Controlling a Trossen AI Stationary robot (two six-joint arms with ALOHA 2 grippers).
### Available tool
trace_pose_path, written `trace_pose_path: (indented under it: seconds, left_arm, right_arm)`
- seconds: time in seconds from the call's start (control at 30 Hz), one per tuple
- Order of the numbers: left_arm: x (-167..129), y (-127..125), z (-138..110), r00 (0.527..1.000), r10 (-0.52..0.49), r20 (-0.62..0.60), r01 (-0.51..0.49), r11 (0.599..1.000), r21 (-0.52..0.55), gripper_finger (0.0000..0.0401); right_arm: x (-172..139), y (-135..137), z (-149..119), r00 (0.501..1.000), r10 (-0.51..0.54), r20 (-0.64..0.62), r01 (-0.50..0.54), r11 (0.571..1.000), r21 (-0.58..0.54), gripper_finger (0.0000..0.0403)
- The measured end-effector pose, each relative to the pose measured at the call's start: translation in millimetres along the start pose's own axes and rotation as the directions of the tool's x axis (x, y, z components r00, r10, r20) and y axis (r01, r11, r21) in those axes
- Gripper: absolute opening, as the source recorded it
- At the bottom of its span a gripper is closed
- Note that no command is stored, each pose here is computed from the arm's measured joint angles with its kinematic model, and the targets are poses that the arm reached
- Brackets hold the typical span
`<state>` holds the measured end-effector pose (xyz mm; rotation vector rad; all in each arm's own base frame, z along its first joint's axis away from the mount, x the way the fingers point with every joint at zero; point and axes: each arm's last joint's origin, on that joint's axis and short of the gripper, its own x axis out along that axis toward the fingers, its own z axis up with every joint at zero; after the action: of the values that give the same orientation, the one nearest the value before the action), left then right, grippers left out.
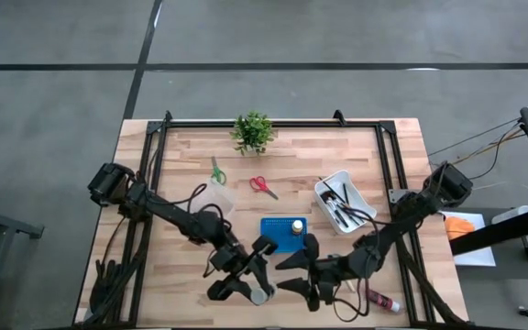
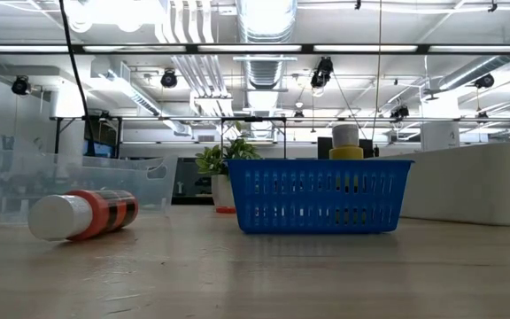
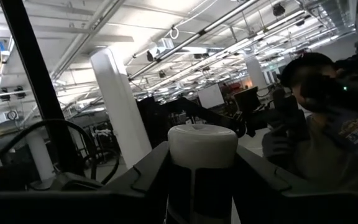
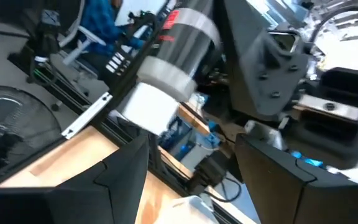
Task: Pick & Place Paint Supplies
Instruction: Put the gray paint bottle in the blue bin
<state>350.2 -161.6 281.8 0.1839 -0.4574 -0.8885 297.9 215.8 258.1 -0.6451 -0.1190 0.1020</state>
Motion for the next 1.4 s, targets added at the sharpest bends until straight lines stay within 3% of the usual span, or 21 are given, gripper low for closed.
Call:
trace_pose_path:
  seconds: [0.6,1.07,1.4]
  left_arm:
    - [1.1,2.9,2.0,1.000,-0.007,0.003,0.007,1.000,0.012,0.0147]
    - [-0.5,8.8,4.1,1.000,-0.016,0.016,0.016,1.000,0.025,0.0147]
    - [-2.0,10.2,-0.2,0.999,-0.035,-0.018,0.034,0.999,-0.022,0.0147]
  right_arm:
    - [2.2,1.1,-0.4,0.984,0.149,0.102,-0.156,0.986,0.061,0.0238]
    - [5.3,0.7,-5.0,0.976,0.191,0.108,-0.202,0.974,0.104,0.0238]
    - [4.3,3.5,-3.7,0.949,0.269,0.162,-0.287,0.953,0.099,0.0238]
